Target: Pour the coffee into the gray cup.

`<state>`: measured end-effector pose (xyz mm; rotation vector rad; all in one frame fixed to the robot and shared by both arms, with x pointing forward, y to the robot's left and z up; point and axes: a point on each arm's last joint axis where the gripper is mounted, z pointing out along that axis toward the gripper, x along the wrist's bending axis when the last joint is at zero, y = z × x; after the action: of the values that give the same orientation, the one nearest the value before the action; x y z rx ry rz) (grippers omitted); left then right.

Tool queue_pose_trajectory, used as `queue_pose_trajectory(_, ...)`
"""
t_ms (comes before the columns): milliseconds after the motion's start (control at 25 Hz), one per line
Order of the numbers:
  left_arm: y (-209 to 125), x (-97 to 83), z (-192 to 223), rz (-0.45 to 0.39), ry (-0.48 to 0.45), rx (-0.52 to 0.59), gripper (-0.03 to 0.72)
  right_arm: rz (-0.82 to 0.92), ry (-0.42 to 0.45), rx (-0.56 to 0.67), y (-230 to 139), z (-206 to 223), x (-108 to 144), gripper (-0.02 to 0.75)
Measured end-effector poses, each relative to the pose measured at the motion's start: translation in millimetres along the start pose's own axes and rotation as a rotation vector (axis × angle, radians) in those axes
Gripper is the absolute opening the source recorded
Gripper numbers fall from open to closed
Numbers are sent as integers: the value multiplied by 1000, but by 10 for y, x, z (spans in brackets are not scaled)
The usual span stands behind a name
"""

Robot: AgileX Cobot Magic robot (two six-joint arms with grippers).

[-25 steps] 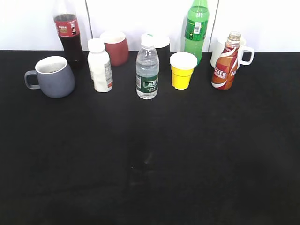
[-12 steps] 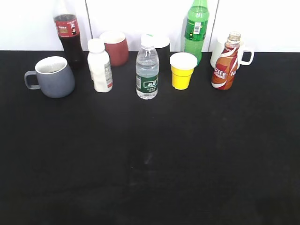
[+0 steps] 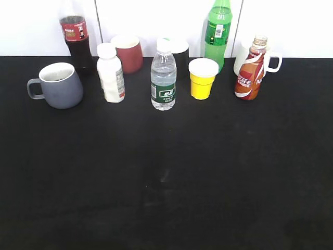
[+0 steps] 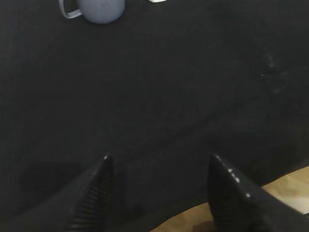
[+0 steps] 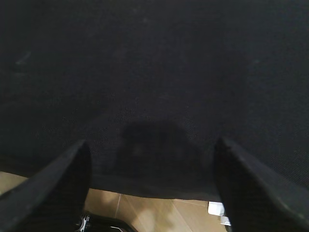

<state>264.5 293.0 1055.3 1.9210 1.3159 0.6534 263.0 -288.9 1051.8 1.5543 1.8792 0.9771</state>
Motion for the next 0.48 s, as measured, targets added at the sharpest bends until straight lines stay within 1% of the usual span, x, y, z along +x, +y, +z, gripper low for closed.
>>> queue_pose_trajectory(240,1,0,0,0,0,-1,466,1,0,-1,1,0,0,589)
queue_pose_trajectory(320,-18,6,-32,-16,20,-23,466,6,-7,-13,-6,-15,-2,589)
queue_pose_trajectory(400,-48,17,-81,-58,77,-56,466,44,-58,-72,-45,-84,-8,589)
queue_pose_trajectory(480,-97,18,-155,-112,156,-108,466,91,-134,-147,-101,-170,-2,589)
